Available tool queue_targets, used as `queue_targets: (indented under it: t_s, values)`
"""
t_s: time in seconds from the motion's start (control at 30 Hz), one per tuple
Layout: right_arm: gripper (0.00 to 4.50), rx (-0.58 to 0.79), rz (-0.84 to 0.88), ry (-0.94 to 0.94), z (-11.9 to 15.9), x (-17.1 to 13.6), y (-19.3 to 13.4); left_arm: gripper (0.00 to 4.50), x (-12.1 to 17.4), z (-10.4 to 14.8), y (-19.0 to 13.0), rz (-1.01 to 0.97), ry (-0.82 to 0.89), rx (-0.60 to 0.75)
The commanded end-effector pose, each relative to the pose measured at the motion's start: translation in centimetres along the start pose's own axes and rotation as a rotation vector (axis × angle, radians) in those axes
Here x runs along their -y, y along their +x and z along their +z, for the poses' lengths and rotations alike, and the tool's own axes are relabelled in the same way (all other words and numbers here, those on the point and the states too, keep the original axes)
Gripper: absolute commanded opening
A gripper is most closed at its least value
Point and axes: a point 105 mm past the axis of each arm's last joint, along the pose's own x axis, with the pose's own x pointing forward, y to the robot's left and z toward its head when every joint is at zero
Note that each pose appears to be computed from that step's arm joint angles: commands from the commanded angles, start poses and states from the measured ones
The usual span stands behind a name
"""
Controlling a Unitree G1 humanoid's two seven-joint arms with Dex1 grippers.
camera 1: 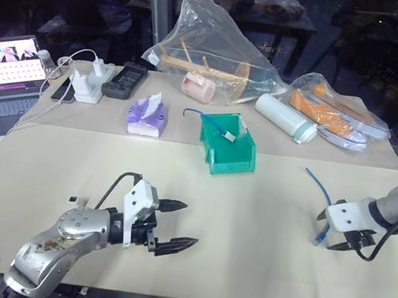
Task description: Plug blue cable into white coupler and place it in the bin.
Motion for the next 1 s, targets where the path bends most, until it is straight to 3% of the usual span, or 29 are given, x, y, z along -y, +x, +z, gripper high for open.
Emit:
queue_targets:
  t_s: [0.03, 0.07, 0.1, 0.27, 0.3, 0.47, 0.53, 0.6, 0.8, 1.0]
  values:
    - [2.63, -0.004, 0.030, 0.001, -0.2, -0.3, 0.5, 4.50, 0.2, 1.0, -0.2, -0.002, 0.058, 0.033]
    - [1.99, -0.001, 0.032, 0.000, -0.2, -0.2, 0.7, 4.50, 0.2, 1.0, -0.2, -0.001, 0.059, 0.031]
    - [1.89, 0.004, 0.035, 0.001, -0.1, -0.2, 0.8, 4.50, 0.1, 0.9, -0.3, -0.002, 0.062, 0.028]
    - [0.14, 0.036, 0.035, -0.018, 0.5, 0.1, 1.3, 4.50, -0.3, 0.1, -1.0, -0.014, 0.089, -0.007]
    - [0.02, 0.045, 0.033, -0.020, 0.6, 0.2, 1.4, 4.50, -0.6, -0.1, -1.2, -0.016, 0.097, -0.018]
    - [0.02, 0.192, 0.003, 0.072, 2.8, 0.8, 1.4, 4.50, -2.1, -0.8, -2.9, -0.010, 0.127, -0.073]
    - [0.02, 0.308, -0.050, 0.111, 5.1, 1.9, 1.1, 4.50, -3.1, -0.7, -3.3, 0.013, 0.145, -0.075]
    - [0.02, 0.348, -0.069, 0.106, 6.6, 2.3, 1.0, 4.50, -3.6, -0.4, -3.4, 0.022, 0.149, -0.065]
    - [0.02, 0.505, -0.175, 0.094, 14.7, 4.9, 2.5, 4.50, -4.5, 0.9, -2.2, 0.043, 0.174, -0.006]
    - [0.02, 0.600, -0.189, 0.229, 18.7, 5.4, 3.5, 4.50, -3.8, 1.5, -0.6, 0.004, 0.162, 0.021]
